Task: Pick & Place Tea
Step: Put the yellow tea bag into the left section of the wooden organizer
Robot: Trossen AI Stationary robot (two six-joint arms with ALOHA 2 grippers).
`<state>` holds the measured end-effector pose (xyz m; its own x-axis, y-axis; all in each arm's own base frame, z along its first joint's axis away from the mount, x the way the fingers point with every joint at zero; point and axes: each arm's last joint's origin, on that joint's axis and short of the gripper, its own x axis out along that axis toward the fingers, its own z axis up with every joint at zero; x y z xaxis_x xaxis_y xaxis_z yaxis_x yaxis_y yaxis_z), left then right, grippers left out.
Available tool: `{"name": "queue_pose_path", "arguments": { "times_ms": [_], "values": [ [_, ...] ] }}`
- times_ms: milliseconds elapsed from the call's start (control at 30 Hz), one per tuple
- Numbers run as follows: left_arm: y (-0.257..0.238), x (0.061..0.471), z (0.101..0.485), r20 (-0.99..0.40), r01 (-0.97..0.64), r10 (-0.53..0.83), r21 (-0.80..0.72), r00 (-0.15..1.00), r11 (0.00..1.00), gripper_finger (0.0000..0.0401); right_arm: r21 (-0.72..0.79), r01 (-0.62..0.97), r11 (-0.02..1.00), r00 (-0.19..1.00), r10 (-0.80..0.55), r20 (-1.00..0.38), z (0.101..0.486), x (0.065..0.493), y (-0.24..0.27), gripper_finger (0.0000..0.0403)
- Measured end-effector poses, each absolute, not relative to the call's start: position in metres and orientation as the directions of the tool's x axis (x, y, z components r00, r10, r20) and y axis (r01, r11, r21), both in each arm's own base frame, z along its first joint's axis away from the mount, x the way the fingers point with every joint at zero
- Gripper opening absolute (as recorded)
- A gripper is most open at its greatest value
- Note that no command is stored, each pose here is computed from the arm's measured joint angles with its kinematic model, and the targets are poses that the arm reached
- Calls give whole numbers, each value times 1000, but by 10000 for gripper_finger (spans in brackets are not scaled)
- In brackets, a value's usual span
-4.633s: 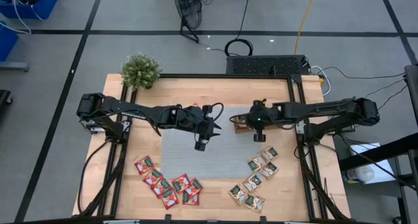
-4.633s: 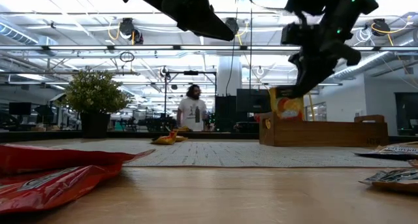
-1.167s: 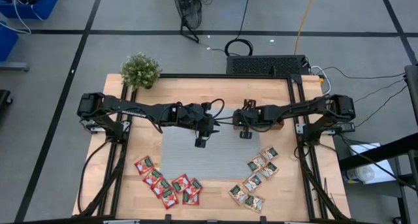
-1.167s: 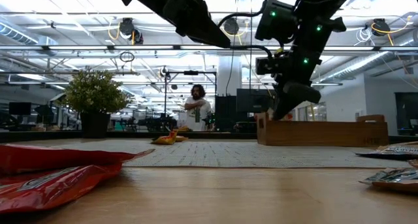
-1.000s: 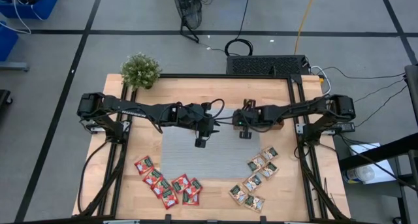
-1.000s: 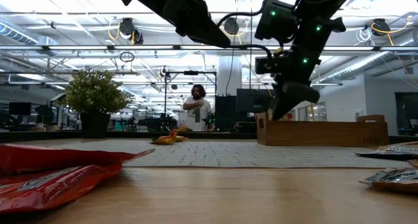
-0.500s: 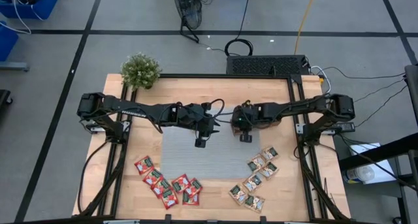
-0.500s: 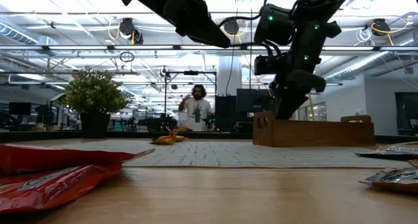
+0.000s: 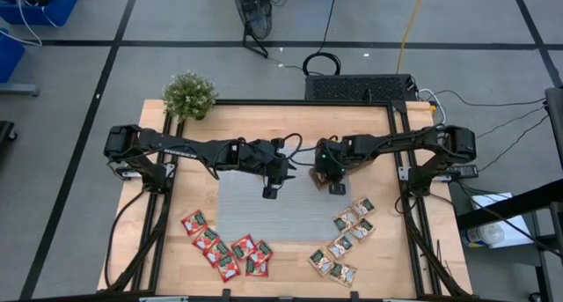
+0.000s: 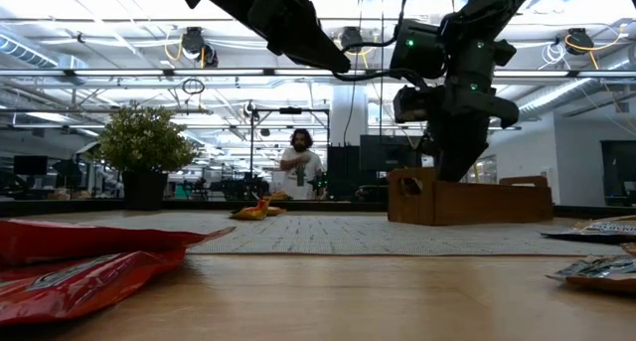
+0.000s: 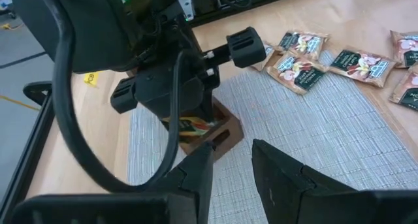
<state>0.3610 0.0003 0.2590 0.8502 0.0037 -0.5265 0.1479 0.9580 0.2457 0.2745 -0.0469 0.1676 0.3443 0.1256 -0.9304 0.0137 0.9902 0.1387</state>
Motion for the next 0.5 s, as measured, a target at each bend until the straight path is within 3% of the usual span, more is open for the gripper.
{"name": "queue_pose_path", "arguments": {
  "times_ms": [200,500],
  "values": [
    [0,361,259,-523,142,11,251,852,957,113,132,-5,991,343,126,-931,163,277,-48,0],
    [1,361,259,-526,140,11,247,851,959,113,155,15,988,245,147,-958,129,286,-49,0]
  ]
}}
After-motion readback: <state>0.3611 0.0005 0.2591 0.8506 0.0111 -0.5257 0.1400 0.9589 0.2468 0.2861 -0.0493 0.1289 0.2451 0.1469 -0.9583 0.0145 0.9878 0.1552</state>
